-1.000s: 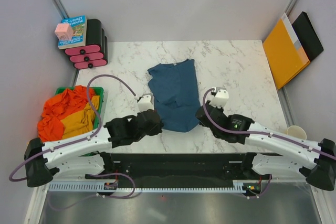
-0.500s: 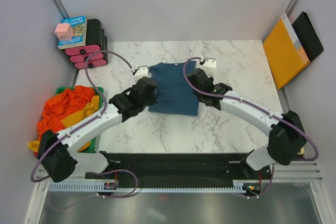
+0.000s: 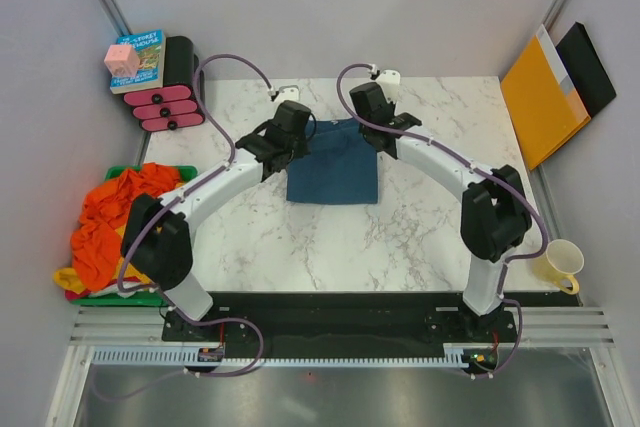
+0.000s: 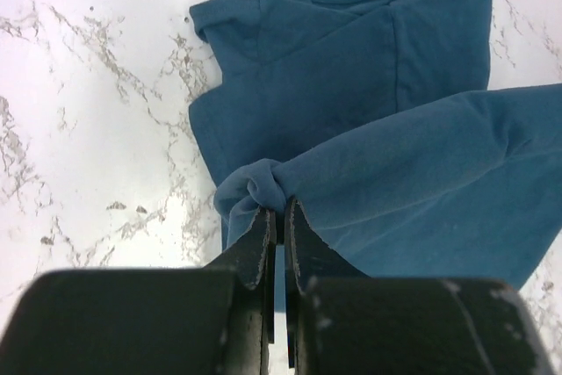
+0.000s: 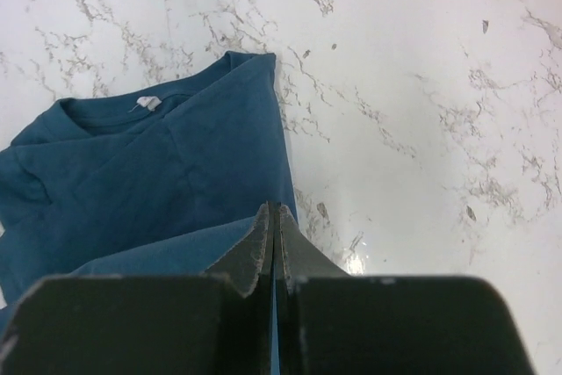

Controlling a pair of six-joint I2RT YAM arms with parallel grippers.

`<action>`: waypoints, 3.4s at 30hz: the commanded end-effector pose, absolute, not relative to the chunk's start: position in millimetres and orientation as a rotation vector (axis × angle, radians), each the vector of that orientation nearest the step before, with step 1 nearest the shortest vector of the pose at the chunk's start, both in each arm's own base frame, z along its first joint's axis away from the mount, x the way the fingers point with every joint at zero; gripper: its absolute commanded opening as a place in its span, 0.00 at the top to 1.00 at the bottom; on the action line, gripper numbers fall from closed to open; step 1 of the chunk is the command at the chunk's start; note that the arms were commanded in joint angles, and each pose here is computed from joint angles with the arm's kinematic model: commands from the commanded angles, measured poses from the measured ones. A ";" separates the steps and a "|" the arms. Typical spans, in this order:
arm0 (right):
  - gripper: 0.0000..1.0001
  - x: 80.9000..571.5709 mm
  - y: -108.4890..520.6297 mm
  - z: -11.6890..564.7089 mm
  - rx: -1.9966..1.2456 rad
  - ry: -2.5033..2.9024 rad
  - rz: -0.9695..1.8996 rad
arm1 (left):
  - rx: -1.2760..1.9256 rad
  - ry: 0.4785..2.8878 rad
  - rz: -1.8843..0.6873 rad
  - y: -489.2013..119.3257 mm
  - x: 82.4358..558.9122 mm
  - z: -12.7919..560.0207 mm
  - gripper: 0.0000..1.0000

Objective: Fold and stack the t-shirts
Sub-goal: Fold the long partially folded tshirt into a neat square, then smooth out wrinkles on the folded tshirt

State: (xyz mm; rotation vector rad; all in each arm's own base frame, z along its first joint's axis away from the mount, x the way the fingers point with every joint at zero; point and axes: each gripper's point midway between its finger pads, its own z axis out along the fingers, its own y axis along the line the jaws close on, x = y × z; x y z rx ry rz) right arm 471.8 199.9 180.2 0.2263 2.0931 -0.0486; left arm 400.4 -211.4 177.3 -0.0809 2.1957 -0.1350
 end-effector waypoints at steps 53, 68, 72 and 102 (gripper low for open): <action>0.83 497.8 260.7 76.5 0.159 2.208 0.232 | -0.087 2.254 -0.295 -244.2 464.8 100.4 0.16; 0.91 415.6 245.1 -9.1 0.217 2.426 0.177 | -0.098 2.460 -0.262 -236.6 400.2 24.7 0.31; 0.91 377.0 252.3 -4.3 0.200 2.451 0.193 | -0.091 2.495 -0.239 -232.4 366.1 16.0 0.33; 0.45 281.5 230.6 155.4 0.112 2.173 0.162 | -0.008 2.290 -0.301 -253.1 217.1 120.4 0.06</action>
